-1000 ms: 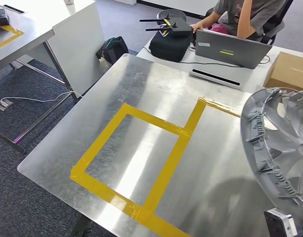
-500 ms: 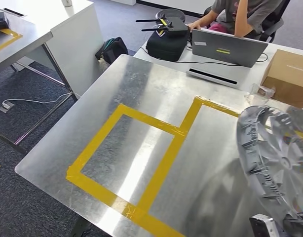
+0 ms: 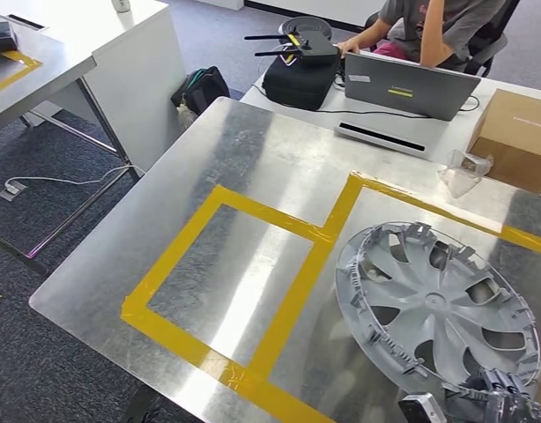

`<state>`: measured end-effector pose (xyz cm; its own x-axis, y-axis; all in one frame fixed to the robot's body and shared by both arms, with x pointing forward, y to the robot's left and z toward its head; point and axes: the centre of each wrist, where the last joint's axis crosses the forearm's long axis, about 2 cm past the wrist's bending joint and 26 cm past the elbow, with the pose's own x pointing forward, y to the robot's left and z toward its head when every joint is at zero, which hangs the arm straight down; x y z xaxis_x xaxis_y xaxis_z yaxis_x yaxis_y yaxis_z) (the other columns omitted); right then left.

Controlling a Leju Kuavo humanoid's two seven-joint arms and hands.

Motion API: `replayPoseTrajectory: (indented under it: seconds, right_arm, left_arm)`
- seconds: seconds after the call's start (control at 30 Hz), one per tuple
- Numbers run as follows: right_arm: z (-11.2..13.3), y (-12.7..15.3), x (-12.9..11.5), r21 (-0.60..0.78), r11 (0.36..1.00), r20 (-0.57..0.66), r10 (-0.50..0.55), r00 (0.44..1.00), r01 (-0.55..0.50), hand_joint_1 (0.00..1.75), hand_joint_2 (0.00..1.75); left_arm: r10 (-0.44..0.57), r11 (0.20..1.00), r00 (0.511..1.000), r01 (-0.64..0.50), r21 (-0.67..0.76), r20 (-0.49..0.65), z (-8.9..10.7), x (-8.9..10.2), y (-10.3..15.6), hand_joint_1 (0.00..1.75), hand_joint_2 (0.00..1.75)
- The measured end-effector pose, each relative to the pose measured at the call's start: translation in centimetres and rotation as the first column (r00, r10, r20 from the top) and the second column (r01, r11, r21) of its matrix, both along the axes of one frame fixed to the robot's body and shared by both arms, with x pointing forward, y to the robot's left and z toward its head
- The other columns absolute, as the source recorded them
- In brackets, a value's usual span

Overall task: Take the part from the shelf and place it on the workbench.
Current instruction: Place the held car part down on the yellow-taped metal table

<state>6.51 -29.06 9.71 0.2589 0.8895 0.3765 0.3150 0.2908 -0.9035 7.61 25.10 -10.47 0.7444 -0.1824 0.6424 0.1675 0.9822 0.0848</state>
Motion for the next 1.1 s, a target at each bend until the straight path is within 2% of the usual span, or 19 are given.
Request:
replayPoseTrajectory:
  seconds: [0.03, 0.07, 0.13, 0.17, 0.2, 0.27, 0.8, 0.93, 1.1]
  right_arm:
    - [-0.06, 0.04, -0.01, -0.001, 1.0, -0.003, 0.005, 1.0, -0.005, 1.03, 1.75]
    - [-0.1, 0.08, -0.01, -0.001, 1.0, -0.004, 0.008, 1.0, -0.008, 0.84, 1.75]
    - [-0.18, 0.15, -0.02, 0.0, 1.0, -0.006, 0.012, 1.0, -0.012, 0.33, 1.75]
    - [-0.21, 0.18, -0.02, 0.0, 1.0, -0.007, 0.013, 1.0, -0.013, 0.07, 1.75]
    - [-0.24, 0.19, -0.03, 0.0, 1.0, -0.008, 0.014, 1.0, -0.014, 0.0, 1.75]
    - [-0.28, 0.21, -0.03, 0.0, 1.0, -0.008, 0.015, 1.0, -0.015, 0.0, 1.75]
    - [-0.32, 0.45, 0.0, 0.036, 0.999, 0.012, 0.007, 1.0, -0.008, 0.0, 1.75]
    - [-0.42, 0.56, 0.05, 0.139, 0.99, 0.023, 0.02, 1.0, -0.023, 0.0, 1.75]
    - [-0.19, 0.6, 0.34, 0.326, 0.944, 0.058, 0.035, 0.998, -0.052, 0.0, 1.75]
  left_arm:
    - [-0.004, 1.0, 1.0, 0.004, 0.002, -0.002, 0.0, 0.01, 0.01, 0.0, 1.75]
    - [-0.008, 1.0, 1.0, 0.008, 0.004, -0.005, 0.0, 0.01, 0.03, 0.0, 1.75]
    - [-0.01, 1.0, 1.0, 0.01, 0.005, -0.009, 0.0, 0.02, 0.04, 0.0, 1.75]
    - [-0.011, 1.0, 1.0, 0.011, 0.005, -0.01, 0.0, 0.02, 0.06, 0.0, 1.31]
    - [-0.01, 1.0, 1.0, 0.01, 0.004, -0.01, 0.0, 0.03, 0.09, 0.0, 0.87]
    - [-0.007, 1.0, 1.0, 0.007, -0.002, -0.01, -0.01, 0.02, 0.16, 0.0, 0.0]
    - [0.025, 1.0, 1.0, -0.025, -0.011, -0.016, -0.02, 0.05, 0.38, 0.0, 0.0]
    - [0.027, 1.0, 1.0, -0.027, -0.01, -0.012, -0.03, 0.05, 0.47, 0.0, 0.0]
    - [0.028, 0.999, 1.0, -0.028, -0.015, 0.004, 0.0, 0.14, 0.27, 0.0, 0.0]
